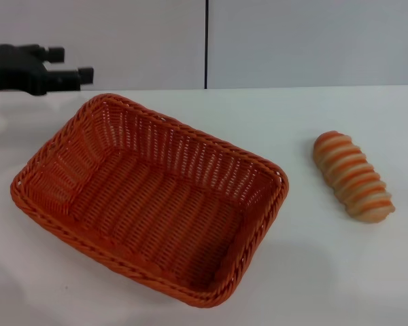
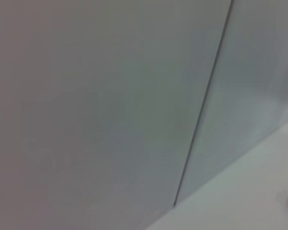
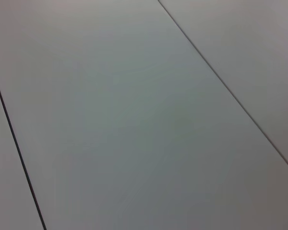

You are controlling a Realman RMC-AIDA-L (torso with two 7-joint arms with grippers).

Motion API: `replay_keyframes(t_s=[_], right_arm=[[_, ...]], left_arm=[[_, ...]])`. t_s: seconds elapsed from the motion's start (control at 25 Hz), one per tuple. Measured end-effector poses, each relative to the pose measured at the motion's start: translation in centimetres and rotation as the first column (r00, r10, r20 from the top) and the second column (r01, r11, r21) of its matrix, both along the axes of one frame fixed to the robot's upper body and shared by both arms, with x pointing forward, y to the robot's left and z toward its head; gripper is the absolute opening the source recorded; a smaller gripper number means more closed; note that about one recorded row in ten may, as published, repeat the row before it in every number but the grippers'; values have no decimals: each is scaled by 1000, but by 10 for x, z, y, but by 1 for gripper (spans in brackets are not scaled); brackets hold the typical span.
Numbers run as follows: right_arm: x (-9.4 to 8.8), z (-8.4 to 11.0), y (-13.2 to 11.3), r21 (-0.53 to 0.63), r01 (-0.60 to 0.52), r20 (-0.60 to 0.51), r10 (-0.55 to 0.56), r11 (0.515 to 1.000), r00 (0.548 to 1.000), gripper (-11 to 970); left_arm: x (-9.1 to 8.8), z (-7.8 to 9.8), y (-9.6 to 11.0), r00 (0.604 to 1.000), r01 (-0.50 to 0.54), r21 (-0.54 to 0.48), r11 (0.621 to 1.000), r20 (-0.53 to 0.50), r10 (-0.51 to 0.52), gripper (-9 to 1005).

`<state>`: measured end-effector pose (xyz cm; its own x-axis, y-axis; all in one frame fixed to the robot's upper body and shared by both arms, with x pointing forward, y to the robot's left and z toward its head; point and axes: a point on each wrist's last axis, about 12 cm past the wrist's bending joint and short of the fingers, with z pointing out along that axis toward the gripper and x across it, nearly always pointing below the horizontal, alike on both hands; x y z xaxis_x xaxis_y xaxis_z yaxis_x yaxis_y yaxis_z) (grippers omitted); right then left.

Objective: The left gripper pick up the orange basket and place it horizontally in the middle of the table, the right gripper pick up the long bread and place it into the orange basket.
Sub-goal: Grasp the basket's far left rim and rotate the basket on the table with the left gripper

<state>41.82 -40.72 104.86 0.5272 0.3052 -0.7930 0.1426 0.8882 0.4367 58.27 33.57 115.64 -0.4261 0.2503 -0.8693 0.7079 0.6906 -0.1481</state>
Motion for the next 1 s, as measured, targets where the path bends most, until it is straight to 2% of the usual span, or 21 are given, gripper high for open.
replay_keyframes(t_s=[0.04, 0.08, 0.6, 1.0], right_arm=[[-1, 0, 0, 1, -2, -2, 2, 1000, 1000, 683], [-1, -1, 0, 3, -1, -4, 1, 1000, 1000, 683], [-1, -2, 1, 2, -13, -15, 13, 1000, 1000, 684], [-2, -2, 0, 3, -12, -19, 12, 1000, 1000, 684]], left_arm=[[0, 0, 0, 1000, 0, 0, 1000, 0, 0, 736], [2, -8, -8, 1000, 8, 47, 999, -27, -7, 734], [3, -31, -22, 996, 20, 89, 996, -90, -12, 716], [8, -38, -33, 993, 21, 123, 992, -119, -6, 702]])
